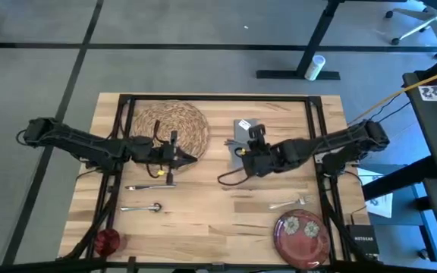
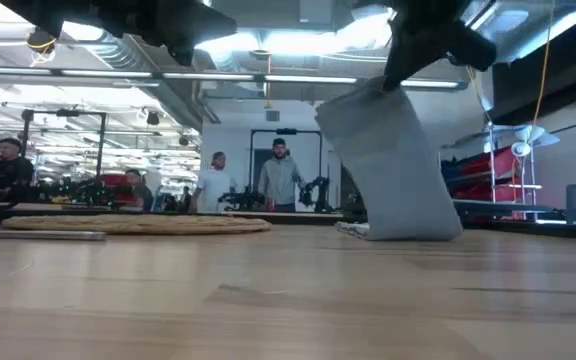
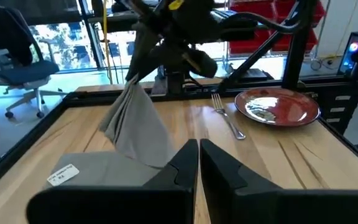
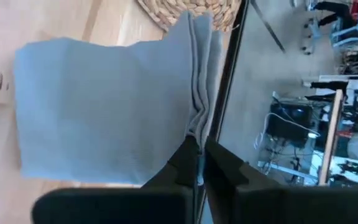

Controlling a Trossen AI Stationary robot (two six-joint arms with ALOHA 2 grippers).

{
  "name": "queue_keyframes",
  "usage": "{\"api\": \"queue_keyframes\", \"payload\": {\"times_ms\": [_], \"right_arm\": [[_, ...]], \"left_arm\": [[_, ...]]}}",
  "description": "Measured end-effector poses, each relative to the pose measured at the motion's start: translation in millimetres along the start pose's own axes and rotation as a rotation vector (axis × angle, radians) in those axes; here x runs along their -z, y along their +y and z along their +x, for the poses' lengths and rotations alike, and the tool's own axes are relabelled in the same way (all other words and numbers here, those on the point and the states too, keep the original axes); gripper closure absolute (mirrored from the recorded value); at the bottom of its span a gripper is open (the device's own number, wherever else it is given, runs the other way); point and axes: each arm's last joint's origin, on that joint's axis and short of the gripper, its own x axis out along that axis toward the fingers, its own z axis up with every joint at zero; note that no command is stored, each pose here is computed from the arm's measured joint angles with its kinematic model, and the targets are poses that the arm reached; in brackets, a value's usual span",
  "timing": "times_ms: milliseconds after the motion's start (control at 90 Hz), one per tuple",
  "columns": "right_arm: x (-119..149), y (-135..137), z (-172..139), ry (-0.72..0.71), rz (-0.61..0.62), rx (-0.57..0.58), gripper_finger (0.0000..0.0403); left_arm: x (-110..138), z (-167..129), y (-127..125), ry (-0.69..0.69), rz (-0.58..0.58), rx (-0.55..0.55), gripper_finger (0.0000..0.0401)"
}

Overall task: Set table place
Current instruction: Fold the gray table napkin

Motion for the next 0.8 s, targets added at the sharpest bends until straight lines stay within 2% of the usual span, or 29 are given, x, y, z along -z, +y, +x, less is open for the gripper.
{"api": "queue_keyframes", "payload": {"times_ms": [422, 800], "right_arm": [[28, -10, 61, 0.023, 0.053, -0.059, 0.0403], [60, -39, 108, 0.007, 0.157, -0.055, 0.0403]], "left_arm": [[0, 0, 0, 0.0, -0.003, 0.0, 0.0401], [0, 0, 0, 0.001, -0.001, 0.0, 0.0401]]}}
